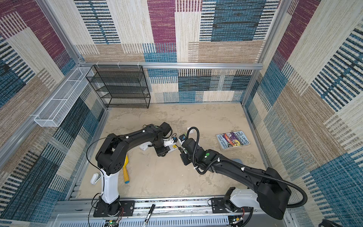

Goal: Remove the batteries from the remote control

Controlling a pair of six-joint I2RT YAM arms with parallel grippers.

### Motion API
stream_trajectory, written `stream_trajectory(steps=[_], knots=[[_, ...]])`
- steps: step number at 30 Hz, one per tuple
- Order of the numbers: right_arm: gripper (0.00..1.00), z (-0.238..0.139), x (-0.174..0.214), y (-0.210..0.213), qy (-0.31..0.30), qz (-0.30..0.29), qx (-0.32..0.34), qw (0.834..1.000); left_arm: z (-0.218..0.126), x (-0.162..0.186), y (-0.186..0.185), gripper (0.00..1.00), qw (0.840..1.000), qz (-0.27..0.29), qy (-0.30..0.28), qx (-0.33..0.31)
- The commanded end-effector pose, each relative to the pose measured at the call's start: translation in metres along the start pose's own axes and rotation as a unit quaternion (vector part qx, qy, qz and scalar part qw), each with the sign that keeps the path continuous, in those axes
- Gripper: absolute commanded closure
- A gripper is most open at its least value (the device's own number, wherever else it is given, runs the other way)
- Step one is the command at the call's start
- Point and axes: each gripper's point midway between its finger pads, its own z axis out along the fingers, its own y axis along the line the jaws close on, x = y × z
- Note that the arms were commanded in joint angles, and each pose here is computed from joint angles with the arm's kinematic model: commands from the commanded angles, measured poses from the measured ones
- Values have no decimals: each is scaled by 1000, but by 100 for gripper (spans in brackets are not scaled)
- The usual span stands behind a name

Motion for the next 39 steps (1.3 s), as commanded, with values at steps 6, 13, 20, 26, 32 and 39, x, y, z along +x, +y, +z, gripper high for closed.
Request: stream_trajectory(steps=[6,13,20,26,32,39], knots=[[100,-8,8,7,41,-27,-21,999,10,19,-6,43,999,7,44,9],[100,-2,16,7,63,-24,-18,998,10,20,-3,43,999,10,47,2],[100,-7,9,7,54,-18,-15,998,10,20,0,43,999,14,48,-3],[100,-8,2,10,57,-17,-19,998,10,26,7,43,999,6,52,-2],[100,-7,4,10,71,-19,-16,997,10,31,14,43,998,4,58,-9],[100,-4,4,11,77,-23,-17,997,11,32,18,43,998,7,62,-16]])
